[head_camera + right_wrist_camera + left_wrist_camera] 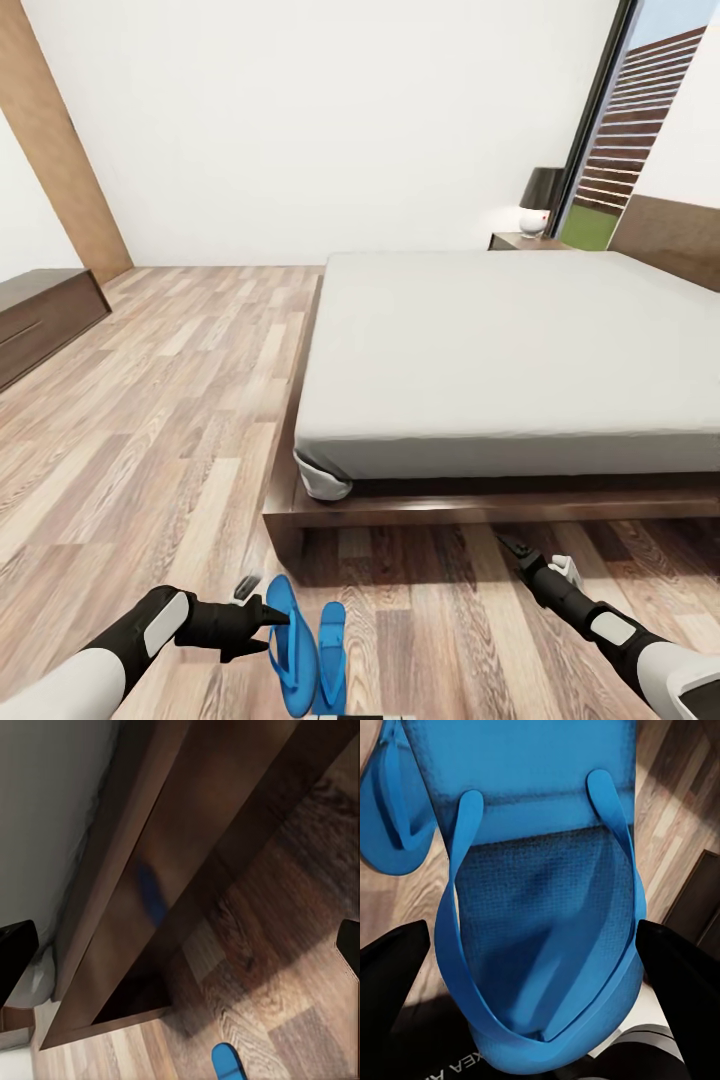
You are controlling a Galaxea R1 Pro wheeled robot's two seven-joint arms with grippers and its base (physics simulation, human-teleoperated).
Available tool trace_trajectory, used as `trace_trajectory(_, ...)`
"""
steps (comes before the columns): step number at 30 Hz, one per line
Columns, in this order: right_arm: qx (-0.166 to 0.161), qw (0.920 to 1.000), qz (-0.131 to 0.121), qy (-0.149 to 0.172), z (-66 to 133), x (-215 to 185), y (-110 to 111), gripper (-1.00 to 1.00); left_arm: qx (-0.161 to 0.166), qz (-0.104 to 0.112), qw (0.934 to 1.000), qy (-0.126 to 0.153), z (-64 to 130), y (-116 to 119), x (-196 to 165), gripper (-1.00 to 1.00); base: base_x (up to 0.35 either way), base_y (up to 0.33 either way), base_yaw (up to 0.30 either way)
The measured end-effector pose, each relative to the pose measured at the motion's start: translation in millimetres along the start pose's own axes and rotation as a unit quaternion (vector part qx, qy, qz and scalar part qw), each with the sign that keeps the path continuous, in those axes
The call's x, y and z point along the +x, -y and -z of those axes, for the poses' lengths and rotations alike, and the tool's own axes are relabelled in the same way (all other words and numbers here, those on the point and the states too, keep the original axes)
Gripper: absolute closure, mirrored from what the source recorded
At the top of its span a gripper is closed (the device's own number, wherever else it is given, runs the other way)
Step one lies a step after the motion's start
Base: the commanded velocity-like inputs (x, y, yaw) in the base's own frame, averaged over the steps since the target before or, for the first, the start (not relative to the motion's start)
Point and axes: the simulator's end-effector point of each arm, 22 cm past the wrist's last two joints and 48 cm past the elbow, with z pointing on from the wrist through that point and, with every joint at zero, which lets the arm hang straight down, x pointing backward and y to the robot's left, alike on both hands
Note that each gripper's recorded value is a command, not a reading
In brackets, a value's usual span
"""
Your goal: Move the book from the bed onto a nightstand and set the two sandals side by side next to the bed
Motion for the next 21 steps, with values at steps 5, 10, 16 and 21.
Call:
trace_trajectory(5, 0.0, 1.0, 0.0, 0.0, -0.1, 0.0, -0.2, -1.0, 0.0, 0.0, 1.0, 0.0, 0.1, -0.1, -0.2, 1.0, 0.0, -0.109, 0.0)
trace_trajectory(10, 0.0, 1.0, 0.001, 0.0, 0.0, 0.1, -0.1, -1.0, 0.0, 0.0, 1.0, 0.0, 0.1, 0.0, -0.3, 1.0, 0.0, -0.109, 0.0)
trace_trajectory(16, 0.0, 1.0, 0.001, -0.001, 0.0, 0.4, -0.2, -1.0, 0.0, 0.001, 1.0, 0.001, 0.1, 0.0, -0.3, 1.0, 0.0, -0.109, 0.0)
trace_trajectory(21, -0.001, 1.0, 0.001, -0.001, 0.0, 0.3, -0.3, -1.0, 0.001, 0.001, 1.0, 0.001, 0.2, 0.2, -0.6, 1.0, 0.0, -0.109, 0.0)
